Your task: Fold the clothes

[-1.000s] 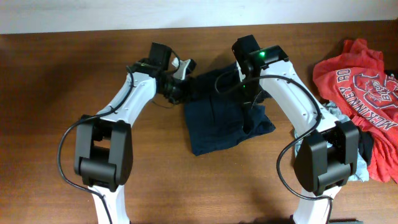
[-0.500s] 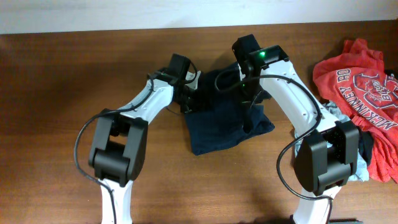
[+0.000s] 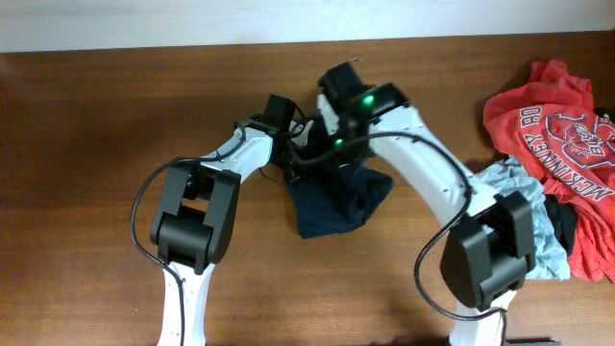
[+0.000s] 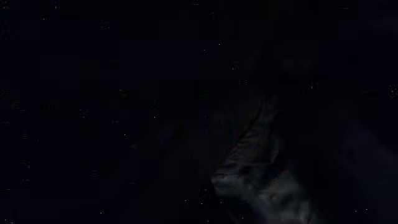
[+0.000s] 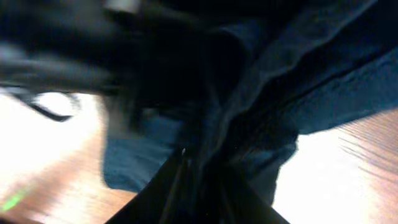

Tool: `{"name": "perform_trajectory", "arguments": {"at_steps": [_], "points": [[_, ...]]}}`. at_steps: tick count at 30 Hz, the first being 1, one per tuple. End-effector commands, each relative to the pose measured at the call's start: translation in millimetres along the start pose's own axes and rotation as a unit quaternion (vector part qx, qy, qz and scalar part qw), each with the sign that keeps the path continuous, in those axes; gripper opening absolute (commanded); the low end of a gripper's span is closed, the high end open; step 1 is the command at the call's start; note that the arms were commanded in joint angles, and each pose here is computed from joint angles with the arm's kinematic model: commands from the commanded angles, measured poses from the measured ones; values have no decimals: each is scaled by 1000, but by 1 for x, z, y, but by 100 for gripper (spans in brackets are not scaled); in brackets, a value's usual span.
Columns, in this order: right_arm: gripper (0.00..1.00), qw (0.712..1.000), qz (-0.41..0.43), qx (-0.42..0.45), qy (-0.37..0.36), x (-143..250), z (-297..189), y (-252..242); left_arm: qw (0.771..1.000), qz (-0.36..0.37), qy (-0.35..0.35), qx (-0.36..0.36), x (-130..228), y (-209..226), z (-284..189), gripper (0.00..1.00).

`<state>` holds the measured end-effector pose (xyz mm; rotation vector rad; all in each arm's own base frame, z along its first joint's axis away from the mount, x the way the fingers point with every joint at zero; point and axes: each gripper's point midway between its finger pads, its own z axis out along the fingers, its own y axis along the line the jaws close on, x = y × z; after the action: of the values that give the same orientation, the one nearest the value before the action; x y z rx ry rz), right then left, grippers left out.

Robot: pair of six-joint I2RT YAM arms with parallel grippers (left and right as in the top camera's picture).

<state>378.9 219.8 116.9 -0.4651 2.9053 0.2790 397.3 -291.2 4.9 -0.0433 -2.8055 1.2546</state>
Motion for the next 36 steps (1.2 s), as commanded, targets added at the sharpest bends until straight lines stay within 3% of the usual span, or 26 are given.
{"name": "perform_trajectory", "arguments": {"at_steps": [1,6,19,21,24,27,36], "points": [[18,999,-17,-30,-16,-5,-6,31,999,-24,22,-16,11,22,18,0],[18,997,-40,-62,-19,-5,1,62,999,-24,24,-10,12,21,18,1],[18,991,-88,-96,27,10,44,87,1000,-21,17,-13,9,23,16,4],[26,989,-107,-94,25,11,42,90,999,-22,18,-13,9,24,16,4],[31,991,-106,-85,19,10,33,86,999,-23,19,-13,9,24,16,4],[45,989,-117,-85,-2,5,17,85,999,-23,19,-13,9,24,16,4],[49,990,-100,-53,-82,-8,-60,58,999,-23,19,-13,9,24,16,4]]}}
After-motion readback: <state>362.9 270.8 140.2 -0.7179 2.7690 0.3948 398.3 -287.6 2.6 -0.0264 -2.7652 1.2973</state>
